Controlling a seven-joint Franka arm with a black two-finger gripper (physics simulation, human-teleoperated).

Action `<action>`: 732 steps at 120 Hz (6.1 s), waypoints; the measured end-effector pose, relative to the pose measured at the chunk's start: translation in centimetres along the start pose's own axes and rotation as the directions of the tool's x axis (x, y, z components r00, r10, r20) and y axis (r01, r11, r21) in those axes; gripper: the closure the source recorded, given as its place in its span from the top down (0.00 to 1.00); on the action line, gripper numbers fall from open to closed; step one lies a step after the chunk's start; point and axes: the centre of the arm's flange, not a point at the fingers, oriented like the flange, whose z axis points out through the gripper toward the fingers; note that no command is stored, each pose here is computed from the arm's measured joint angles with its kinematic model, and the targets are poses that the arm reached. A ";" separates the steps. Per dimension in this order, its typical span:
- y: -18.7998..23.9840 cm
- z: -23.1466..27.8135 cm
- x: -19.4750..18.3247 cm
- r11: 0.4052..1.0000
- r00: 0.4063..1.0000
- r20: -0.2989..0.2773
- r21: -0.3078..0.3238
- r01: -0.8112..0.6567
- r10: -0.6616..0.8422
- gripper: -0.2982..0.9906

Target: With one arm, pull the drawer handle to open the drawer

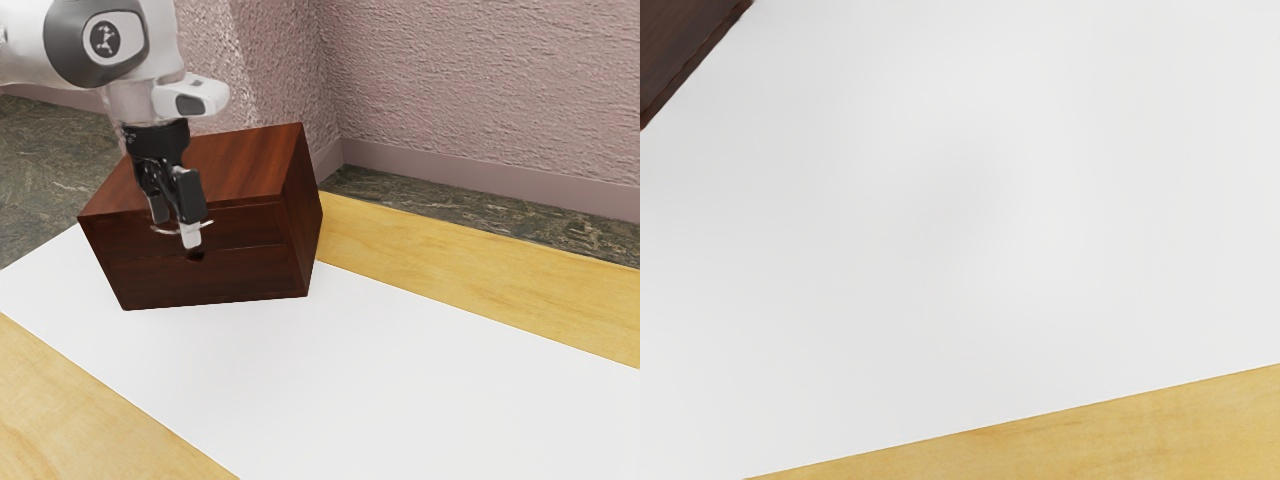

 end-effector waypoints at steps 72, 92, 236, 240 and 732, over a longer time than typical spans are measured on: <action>-15.9 -2.5 -19.0 0.987 0.977 -0.200 0.126 0.100 -0.073 0.76; -19.5 6.5 -16.7 0.982 0.975 -0.218 0.187 -0.011 0.053 0.76; -10.6 7.4 -6.0 0.619 0.645 -0.207 0.595 -0.514 0.735 0.61; -10.0 7.8 -6.1 0.615 0.636 -0.209 0.589 -0.525 0.743 0.60; -1.3 14.6 -14.8 0.637 0.646 -0.222 0.561 -0.528 0.731 0.30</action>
